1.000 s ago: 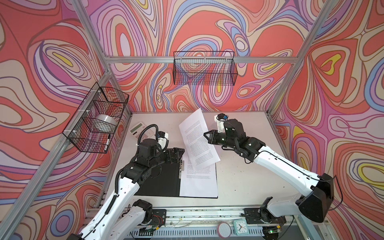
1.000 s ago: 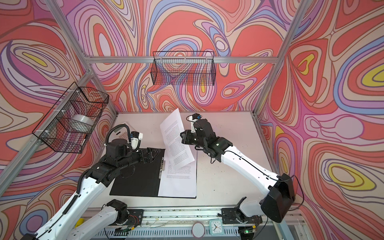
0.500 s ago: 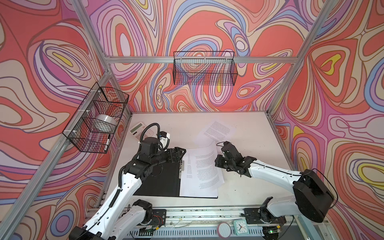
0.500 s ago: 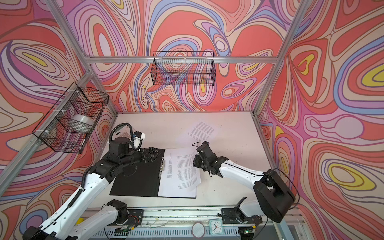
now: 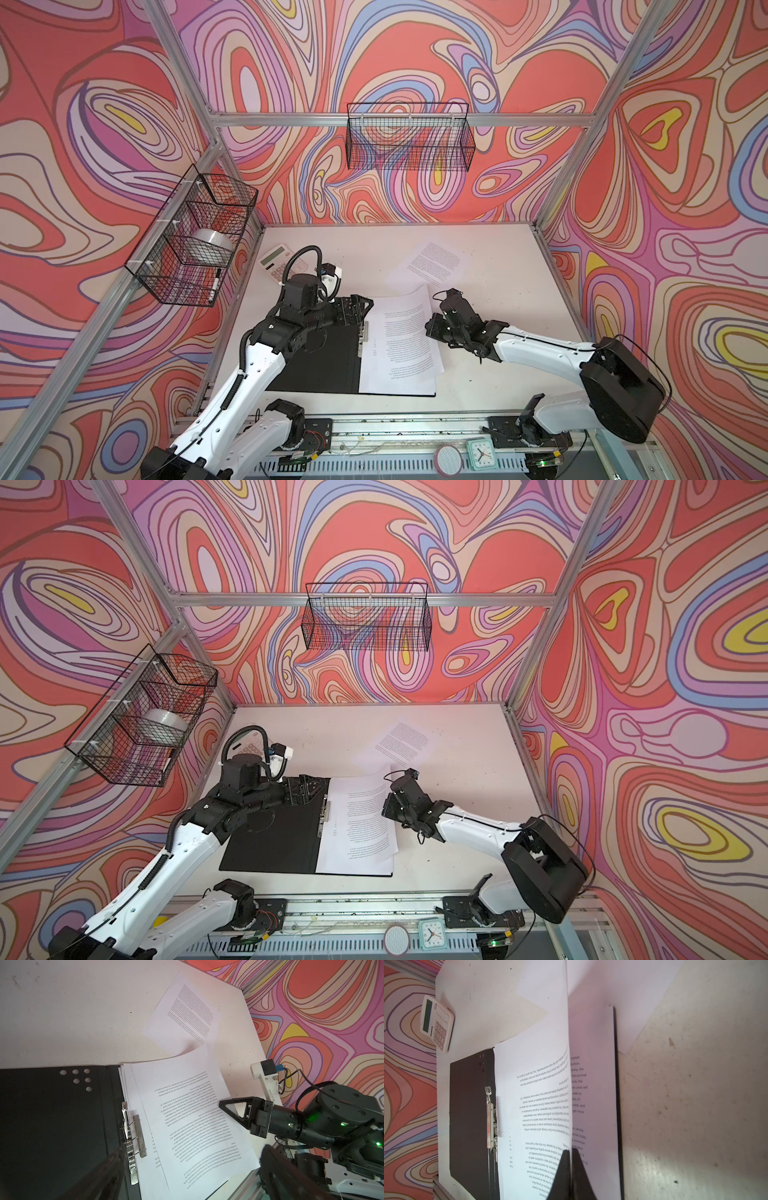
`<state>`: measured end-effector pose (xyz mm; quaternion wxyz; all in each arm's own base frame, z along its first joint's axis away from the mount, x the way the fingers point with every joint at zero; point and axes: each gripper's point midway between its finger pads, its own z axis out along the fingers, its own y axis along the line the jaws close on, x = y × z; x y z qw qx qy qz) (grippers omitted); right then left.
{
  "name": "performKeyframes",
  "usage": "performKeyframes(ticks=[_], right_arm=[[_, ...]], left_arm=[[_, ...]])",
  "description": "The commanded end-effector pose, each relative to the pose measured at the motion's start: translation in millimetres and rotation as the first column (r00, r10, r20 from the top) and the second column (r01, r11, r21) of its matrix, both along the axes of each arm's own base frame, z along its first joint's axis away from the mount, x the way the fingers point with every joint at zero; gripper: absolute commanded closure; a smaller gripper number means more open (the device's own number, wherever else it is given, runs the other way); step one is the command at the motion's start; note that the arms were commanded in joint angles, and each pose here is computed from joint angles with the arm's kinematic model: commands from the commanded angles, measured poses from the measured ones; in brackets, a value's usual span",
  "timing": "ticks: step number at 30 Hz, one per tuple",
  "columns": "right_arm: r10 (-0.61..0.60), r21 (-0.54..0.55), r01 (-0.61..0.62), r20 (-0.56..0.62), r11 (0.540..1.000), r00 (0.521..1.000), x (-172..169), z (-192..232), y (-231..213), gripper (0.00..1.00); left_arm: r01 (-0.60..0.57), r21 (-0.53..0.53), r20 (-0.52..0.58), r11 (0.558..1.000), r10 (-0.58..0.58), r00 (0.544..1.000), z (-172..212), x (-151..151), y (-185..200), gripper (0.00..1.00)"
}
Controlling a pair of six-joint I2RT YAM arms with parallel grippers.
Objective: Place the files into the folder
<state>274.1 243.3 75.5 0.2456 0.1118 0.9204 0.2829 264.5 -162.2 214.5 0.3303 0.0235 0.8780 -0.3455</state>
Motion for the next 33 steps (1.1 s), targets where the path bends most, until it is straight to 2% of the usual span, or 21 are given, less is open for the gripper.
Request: performKeyframes(ticks=[1,5,29,33], right_arm=[[-0.047,0.007,0.047,-0.017,0.999,0.999,-4.3,-6.9,-1.5,1.00],[-0.079,0.016,0.080,-0.030,0.997,0.996,-9.0,-9.6,-1.6,1.00],[-0.082,0.033,0.084,-0.062,0.996,0.995,-23.3,-21.3,21.9,1.00],[-0.083,0.037,0.085,-0.059,0.996,0.995,-23.8,-19.7,22.8,1.00]], left_arm=[[-0.004,0.028,-0.035,1.000,0.005,0.999,-9.2,-6.2,5.3,0.00],[0.013,0.063,-0.087,0.998,-0.008,0.996,-23.9,-15.0,8.3,0.00],[0.091,-0.015,-0.161,0.996,-0.093,0.983,-29.1,-23.1,-8.5,0.00],[0.096,0.025,-0.216,0.995,-0.089,0.972,-39.0,-28.5,-4.1,0.00]])
